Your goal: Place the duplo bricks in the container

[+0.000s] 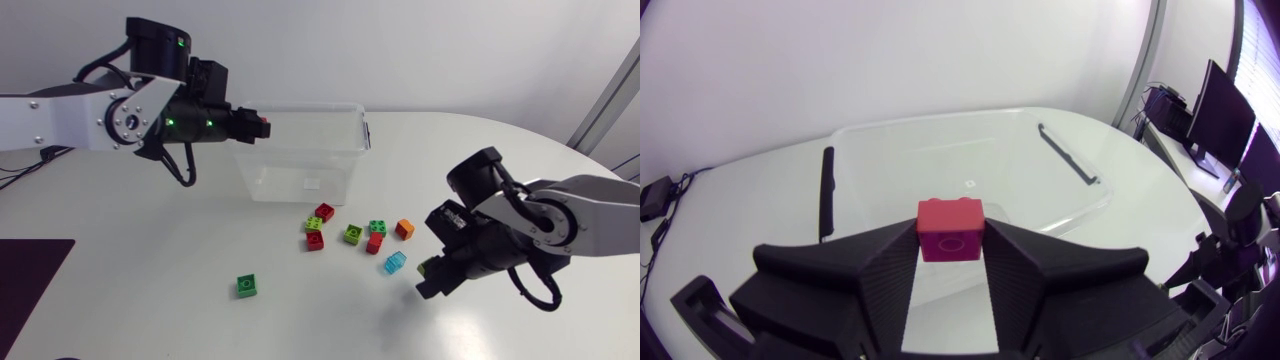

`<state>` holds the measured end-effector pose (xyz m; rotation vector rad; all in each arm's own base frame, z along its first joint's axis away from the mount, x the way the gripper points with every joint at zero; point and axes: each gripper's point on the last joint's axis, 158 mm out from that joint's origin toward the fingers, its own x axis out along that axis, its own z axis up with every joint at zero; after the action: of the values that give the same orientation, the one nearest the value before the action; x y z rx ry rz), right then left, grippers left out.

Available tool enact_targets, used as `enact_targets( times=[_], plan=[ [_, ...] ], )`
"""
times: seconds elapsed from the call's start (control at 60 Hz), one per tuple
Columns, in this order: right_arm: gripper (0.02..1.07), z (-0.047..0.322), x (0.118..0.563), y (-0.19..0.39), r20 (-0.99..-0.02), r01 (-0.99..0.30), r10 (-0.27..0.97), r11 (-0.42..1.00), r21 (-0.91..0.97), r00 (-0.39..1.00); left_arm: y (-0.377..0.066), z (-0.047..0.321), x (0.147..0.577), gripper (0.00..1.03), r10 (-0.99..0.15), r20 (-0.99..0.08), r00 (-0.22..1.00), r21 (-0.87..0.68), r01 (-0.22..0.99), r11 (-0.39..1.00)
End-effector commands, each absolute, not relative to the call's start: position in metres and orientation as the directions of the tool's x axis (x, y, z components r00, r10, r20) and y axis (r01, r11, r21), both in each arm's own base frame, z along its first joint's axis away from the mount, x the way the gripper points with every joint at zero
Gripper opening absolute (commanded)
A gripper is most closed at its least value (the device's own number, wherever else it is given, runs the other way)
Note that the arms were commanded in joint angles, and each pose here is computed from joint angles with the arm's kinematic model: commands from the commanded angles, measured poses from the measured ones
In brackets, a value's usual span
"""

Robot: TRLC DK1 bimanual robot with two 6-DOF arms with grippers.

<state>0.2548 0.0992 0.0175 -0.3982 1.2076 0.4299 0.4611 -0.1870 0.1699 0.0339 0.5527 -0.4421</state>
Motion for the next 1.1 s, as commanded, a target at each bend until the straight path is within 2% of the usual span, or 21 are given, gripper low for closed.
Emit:
enact_targets(
  times=[0.0,0.15,0.3,0.5,0.633,0.733,0.9,1.083],
  plan=[
    [0.30,0.041,0.268,0.110,-0.931,-0.512,0.127,0.856,-0.071,0.341,-0.185,0.162,0.480,0.38,-0.372,-0.520,0.769,-0.086,0.386,0.919],
    [0.30,0.073,0.289,0.129,-0.899,-0.519,0.168,0.852,-0.074,0.404,-0.179,0.165,0.489,0.64,-0.343,-0.507,0.791,-0.064,0.362,0.930],
    [0.30,0.106,0.314,0.148,-0.862,-0.528,0.204,0.845,-0.084,0.465,-0.169,0.197,0.480,0.65,-0.344,-0.441,0.829,-0.059,0.356,0.933],
    [0.30,0.145,0.353,0.172,-0.808,-0.520,0.243,0.850,-0.090,0.537,-0.152,0.263,0.454,0.65,-0.347,-0.311,0.885,-0.052,0.349,0.936],
    [0.30,0.164,0.378,0.185,-0.776,-0.508,0.262,0.857,-0.086,0.574,-0.152,0.272,0.422,0.65,-0.363,-0.324,0.873,-0.033,0.374,0.927],
    [0.30,0.171,0.394,0.194,-0.757,-0.504,0.273,0.860,-0.085,0.593,-0.156,0.256,0.394,0.65,-0.400,-0.387,0.831,-0.014,0.428,0.904],
    [0.30,0.176,0.420,0.214,-0.724,-0.511,0.296,0.855,-0.089,0.623,-0.158,0.194,0.347,0.64,-0.439,-0.543,0.716,0.003,0.524,0.852],
    [0.30,0.178,0.443,0.232,-0.706,-0.522,0.306,0.846,-0.106,0.639,-0.161,0.134,0.307,0.64,-0.450,-0.662,0.599,0.010,0.608,0.794]
  ],
)
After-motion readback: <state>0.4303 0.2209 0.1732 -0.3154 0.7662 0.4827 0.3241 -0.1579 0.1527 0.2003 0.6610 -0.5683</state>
